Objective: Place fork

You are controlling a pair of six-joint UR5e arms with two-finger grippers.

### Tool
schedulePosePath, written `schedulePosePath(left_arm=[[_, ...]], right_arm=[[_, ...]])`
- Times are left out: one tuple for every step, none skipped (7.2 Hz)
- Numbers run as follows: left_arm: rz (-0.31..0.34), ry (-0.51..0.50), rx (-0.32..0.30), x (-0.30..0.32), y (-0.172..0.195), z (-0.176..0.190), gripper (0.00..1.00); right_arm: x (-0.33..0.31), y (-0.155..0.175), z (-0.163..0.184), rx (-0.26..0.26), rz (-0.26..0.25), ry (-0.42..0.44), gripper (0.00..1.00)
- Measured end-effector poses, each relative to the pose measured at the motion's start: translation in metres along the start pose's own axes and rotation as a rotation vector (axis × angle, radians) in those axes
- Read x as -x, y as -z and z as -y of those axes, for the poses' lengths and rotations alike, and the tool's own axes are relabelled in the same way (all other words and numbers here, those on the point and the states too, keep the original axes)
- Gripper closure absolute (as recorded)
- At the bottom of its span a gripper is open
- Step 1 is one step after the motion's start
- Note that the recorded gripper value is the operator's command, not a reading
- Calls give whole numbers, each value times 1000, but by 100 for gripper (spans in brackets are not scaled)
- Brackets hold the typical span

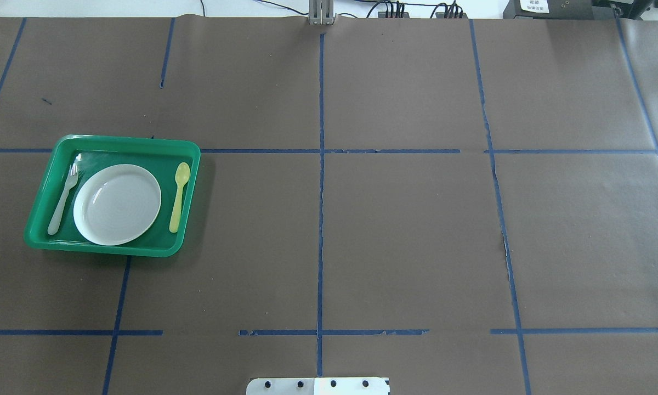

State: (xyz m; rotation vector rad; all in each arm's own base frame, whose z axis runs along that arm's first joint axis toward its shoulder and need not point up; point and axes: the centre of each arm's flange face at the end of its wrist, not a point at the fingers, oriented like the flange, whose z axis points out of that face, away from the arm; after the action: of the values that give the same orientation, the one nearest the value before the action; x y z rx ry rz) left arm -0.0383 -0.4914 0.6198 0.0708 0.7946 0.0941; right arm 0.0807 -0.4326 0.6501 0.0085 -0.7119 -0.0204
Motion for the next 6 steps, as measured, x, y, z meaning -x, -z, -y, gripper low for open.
schedulePosePath(left_arm=[[-13, 29, 20, 11, -7, -12, 0], [-15, 46, 25, 17, -9, -20, 0], [-14, 61, 16, 24, -4, -24, 0], [-12, 72, 4, 29, 2, -26, 0], [-10, 80, -3, 33, 5, -27, 0], [-9, 87, -4, 36, 5, -28, 0]], right_arm=[[0, 0, 0, 0, 0, 0, 0], [0, 0, 0, 0, 0, 0, 0], [0, 0, 0, 0, 0, 0, 0], [0, 0, 0, 0, 0, 0, 0], [0, 0, 0, 0, 0, 0, 0], [0, 0, 0, 0, 0, 0, 0]])
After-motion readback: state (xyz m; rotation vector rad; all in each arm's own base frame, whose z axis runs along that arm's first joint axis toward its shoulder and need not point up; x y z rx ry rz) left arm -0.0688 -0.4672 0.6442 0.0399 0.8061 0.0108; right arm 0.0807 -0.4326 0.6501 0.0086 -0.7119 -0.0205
